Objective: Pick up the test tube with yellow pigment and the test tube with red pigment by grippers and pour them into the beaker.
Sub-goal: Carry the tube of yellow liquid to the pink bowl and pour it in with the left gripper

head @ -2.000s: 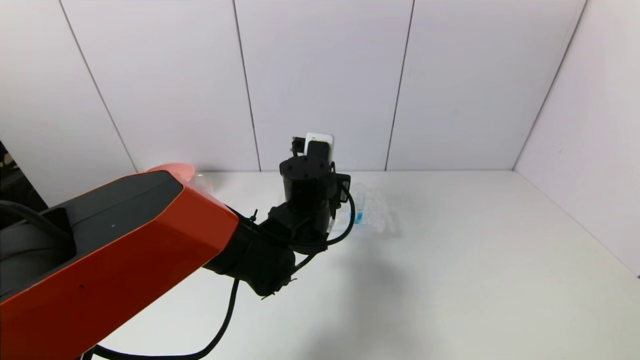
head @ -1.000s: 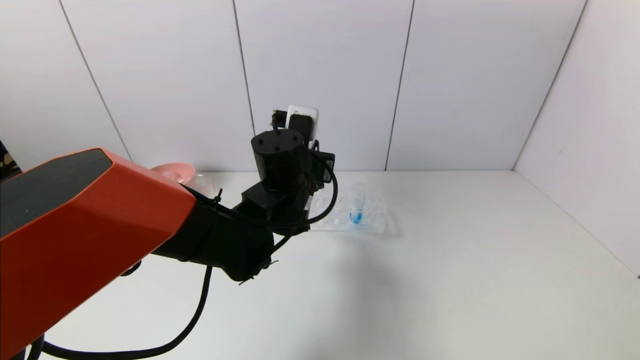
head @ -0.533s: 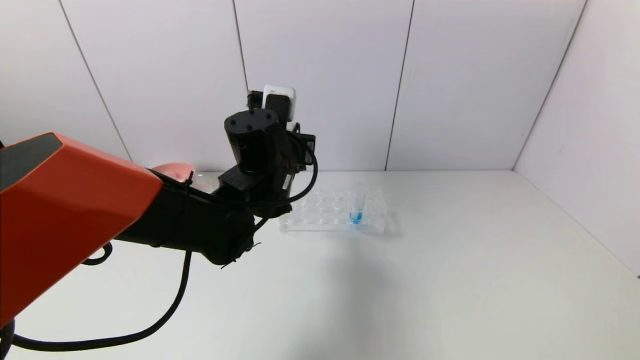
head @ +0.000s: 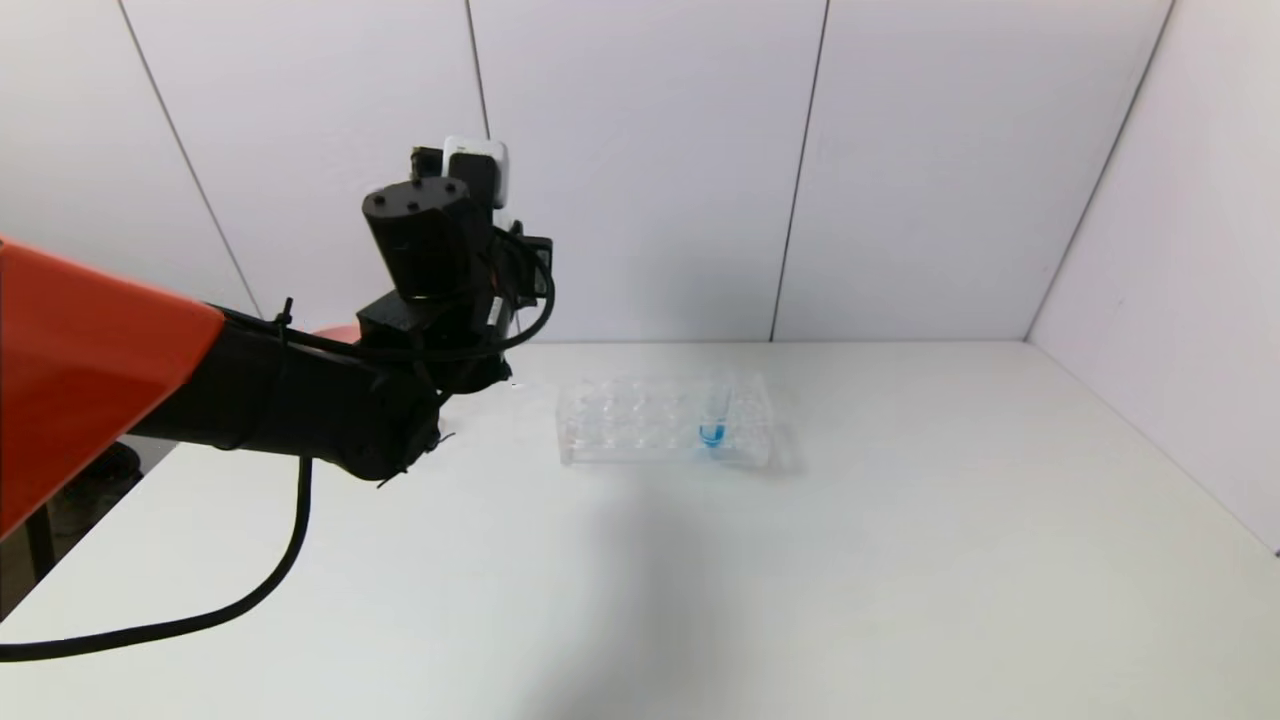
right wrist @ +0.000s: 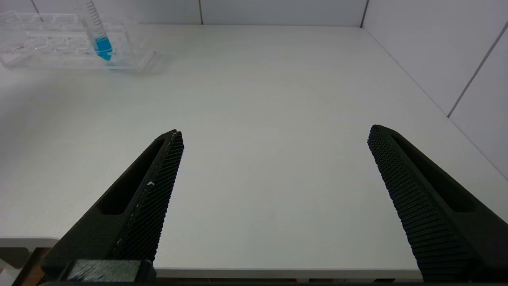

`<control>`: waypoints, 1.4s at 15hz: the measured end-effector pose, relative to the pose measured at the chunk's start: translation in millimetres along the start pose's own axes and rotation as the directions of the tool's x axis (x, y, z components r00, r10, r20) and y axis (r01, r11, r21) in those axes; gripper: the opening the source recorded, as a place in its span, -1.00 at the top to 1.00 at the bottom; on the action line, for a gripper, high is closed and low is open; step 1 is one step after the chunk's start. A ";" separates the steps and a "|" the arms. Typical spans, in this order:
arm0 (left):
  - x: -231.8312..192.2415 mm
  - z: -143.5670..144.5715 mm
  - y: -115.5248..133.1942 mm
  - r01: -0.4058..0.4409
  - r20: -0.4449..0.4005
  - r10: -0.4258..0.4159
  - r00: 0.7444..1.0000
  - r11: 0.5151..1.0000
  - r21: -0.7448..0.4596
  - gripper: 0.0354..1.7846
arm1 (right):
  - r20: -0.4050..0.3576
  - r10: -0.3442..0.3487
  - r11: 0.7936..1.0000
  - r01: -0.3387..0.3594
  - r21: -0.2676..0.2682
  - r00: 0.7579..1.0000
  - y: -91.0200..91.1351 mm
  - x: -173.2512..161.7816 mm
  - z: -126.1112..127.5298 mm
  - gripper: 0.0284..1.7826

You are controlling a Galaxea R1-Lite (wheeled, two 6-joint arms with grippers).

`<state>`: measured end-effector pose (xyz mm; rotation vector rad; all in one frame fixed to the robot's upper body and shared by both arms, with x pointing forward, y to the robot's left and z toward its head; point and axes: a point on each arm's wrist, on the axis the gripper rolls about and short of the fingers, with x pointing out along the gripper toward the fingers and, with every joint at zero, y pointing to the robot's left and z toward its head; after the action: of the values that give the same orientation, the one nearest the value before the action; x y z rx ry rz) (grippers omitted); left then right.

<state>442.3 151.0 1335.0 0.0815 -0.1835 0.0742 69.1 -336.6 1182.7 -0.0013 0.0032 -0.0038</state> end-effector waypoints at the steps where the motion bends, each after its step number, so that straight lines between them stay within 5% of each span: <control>1: 3.7 0.5 7.6 -0.021 0.001 0.021 1.000 1.000 0.003 0.51 | 0.000 0.000 1.000 0.000 0.000 1.000 0.0 0.0 0.0 -0.91; 21: 54.9 -10.8 166.5 -0.203 0.027 0.202 0.979 0.973 0.105 0.51 | 0.000 0.000 1.000 0.000 0.000 1.000 0.0 0.0 0.0 -0.91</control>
<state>484.6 321.1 1346.9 0.1703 -0.2037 0.2873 69.1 -336.6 1182.7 -0.0013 0.0032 -0.0036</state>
